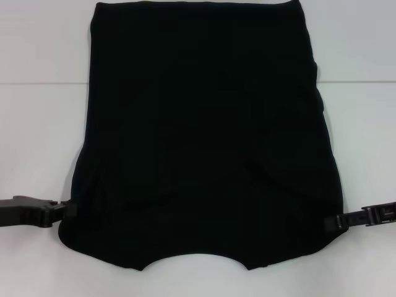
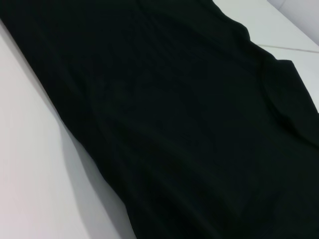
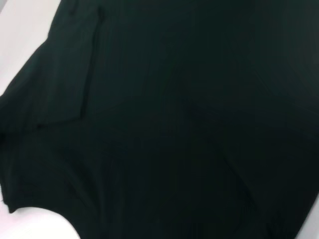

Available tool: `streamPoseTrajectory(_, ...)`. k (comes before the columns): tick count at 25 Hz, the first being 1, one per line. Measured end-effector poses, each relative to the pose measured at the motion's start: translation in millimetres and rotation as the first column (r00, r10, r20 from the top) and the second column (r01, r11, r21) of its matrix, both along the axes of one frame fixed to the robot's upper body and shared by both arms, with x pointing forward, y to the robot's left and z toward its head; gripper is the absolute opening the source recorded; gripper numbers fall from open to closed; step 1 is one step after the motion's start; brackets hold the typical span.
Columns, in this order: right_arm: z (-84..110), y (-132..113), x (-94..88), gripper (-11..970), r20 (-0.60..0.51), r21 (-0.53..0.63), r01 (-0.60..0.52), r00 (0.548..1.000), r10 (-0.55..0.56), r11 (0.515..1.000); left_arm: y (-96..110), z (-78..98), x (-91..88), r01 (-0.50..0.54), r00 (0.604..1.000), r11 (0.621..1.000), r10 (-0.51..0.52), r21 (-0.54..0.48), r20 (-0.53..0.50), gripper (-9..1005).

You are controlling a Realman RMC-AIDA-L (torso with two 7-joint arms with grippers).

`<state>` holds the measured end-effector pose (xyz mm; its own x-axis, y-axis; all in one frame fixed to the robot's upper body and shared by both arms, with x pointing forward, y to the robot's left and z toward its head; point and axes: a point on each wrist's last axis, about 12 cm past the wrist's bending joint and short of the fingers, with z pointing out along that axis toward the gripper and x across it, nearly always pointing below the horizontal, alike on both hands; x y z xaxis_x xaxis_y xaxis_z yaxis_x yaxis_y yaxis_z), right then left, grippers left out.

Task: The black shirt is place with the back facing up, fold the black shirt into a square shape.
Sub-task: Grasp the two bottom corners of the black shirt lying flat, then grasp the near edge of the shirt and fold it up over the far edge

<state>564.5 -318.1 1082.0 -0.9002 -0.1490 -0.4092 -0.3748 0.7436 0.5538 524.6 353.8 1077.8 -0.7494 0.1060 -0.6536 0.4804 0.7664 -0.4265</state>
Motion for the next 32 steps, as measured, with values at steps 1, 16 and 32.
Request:
streamPoseTrajectory(1, 0.2, 0.9, 0.3, 727, 0.0, 0.002, -0.001, 1.0, 0.001, 1.0, 0.0, 0.1, 0.1, 0.0, 1.0, 1.0, 0.0, 0.0, 0.0, 82)
streamPoseTrajectory(16, -1.1, 12.5, 4.3, 484, 0.007, 0.012, -0.006, 1.0, 0.006, 1.0, 0.0, 1.7, 2.0, 0.004, 1.0, 1.0, -0.004, 0.004, 0.007, 96)
streamPoseTrajectory(32, -3.8, 5.4, -0.9, 72, 0.012, 0.024, 0.014, 1.0, -0.014, 1.0, 4.2, 2.9, -1.3, -0.004, 1.0, 1.0, 0.004, 0.0, 0.008, 111)
